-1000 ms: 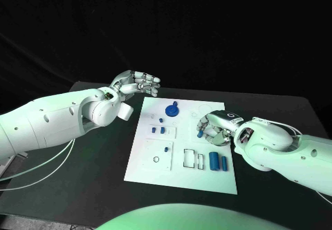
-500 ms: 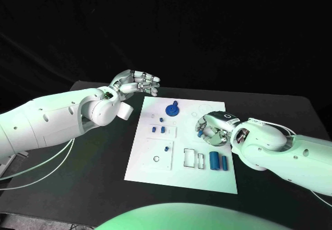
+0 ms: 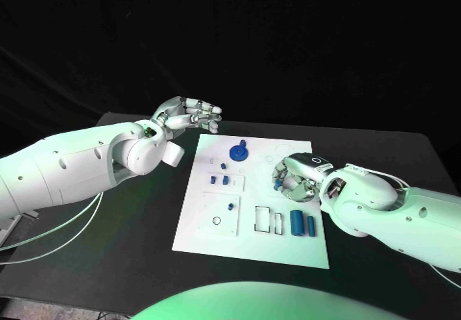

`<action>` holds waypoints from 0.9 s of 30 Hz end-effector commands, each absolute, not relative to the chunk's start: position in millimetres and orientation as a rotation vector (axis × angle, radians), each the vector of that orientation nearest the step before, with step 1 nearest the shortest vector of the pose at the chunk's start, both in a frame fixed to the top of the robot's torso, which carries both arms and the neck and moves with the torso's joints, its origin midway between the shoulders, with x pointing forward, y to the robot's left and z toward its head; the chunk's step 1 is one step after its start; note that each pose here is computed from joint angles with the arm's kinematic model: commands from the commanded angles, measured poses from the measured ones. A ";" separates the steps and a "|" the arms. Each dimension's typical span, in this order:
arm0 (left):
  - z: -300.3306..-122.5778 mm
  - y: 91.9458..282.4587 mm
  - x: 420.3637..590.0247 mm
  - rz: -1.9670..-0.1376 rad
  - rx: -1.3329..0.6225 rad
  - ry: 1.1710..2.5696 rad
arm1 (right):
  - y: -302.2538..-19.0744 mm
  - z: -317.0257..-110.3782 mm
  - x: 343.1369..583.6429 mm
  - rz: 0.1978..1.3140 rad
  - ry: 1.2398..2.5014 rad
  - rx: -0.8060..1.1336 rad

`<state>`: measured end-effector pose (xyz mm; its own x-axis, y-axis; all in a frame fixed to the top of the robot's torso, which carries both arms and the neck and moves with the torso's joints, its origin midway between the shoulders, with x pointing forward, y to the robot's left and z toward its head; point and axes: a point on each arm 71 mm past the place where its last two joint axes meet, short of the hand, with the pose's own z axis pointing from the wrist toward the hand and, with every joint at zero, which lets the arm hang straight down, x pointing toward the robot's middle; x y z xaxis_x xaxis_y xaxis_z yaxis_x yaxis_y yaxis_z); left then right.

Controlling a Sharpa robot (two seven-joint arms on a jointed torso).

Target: Assemble the parts on the task board

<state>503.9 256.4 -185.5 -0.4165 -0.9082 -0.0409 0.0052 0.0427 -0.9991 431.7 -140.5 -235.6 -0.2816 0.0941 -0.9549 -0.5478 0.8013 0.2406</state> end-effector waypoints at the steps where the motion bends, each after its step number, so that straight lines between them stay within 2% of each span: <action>1: -184.5 254.0 503.4 -1.501 -0.942 1.542 | -139.5 -233.7 431.0 0.651 1.721 -0.341; 14: -184.6 254.4 503.4 -1.498 -0.944 1.543 | -143.9 -228.6 428.4 0.652 1.678 -0.300; 27: -185.4 253.8 504.8 -1.497 -0.945 1.545 | -134.9 -196.4 411.0 0.741 1.627 -0.273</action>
<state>504.8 256.2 -186.2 -0.4152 -0.9088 -0.0413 0.0021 0.0445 -0.9990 413.4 -138.1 -198.9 -0.2076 0.2067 -0.9561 -0.5685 0.7700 0.2899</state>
